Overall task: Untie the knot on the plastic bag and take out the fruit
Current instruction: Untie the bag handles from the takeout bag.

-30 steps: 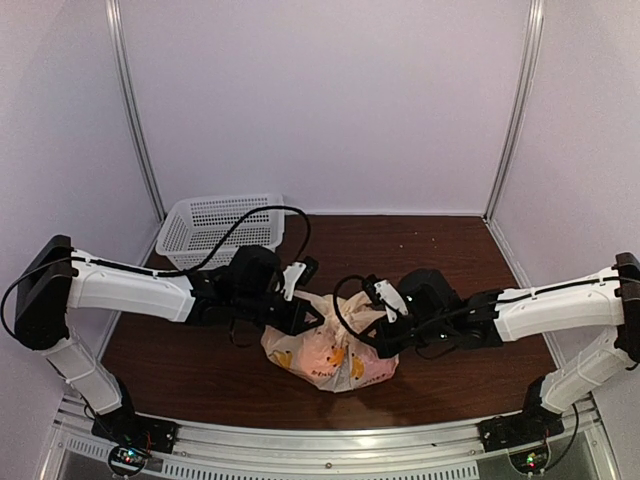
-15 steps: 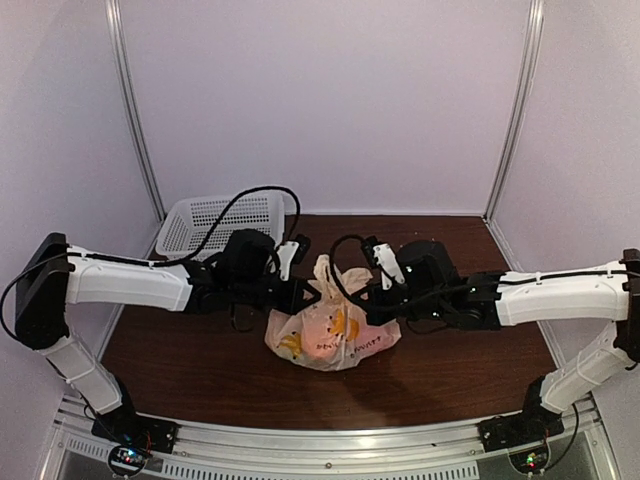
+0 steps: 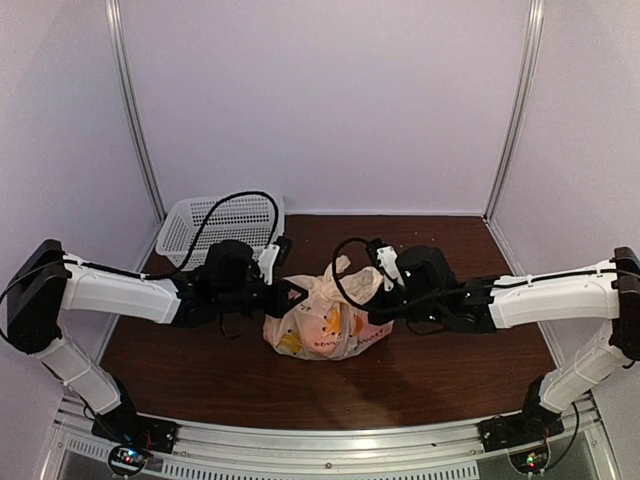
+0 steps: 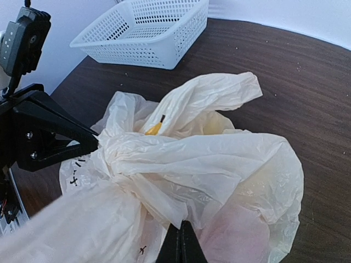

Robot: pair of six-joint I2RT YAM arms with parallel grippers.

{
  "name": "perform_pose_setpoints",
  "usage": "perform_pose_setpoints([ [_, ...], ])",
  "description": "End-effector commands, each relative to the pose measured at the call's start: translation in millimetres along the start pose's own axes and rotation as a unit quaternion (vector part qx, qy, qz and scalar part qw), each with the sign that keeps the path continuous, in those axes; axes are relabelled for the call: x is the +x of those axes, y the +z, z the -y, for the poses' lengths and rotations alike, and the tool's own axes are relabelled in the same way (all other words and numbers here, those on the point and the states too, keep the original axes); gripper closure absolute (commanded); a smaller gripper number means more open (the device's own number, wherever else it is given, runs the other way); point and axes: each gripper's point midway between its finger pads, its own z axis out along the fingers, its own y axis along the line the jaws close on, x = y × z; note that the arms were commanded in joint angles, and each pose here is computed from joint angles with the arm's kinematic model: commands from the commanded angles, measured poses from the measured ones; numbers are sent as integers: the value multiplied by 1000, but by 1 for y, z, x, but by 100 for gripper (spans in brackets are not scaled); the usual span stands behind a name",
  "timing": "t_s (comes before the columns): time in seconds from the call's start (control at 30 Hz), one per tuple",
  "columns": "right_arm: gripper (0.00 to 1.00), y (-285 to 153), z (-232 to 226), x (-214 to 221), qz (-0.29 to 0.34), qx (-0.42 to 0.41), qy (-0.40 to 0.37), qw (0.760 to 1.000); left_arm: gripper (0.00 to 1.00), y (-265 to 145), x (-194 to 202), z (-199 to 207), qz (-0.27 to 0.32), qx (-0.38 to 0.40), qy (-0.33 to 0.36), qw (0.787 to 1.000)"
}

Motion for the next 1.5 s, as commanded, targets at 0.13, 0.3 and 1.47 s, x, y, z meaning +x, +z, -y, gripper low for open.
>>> perform_pose_setpoints([
  [0.13,100,3,23,29,-19,32,21,999,100,-8,7,-13,11,-16,-16,1000],
  [0.3,100,-1,31,36,-25,48,16,998,100,-15,10,-27,12,-47,-25,999],
  [1.47,89,-16,31,32,-26,38,20,999,100,-37,21,-38,10,-46,-16,999],
])
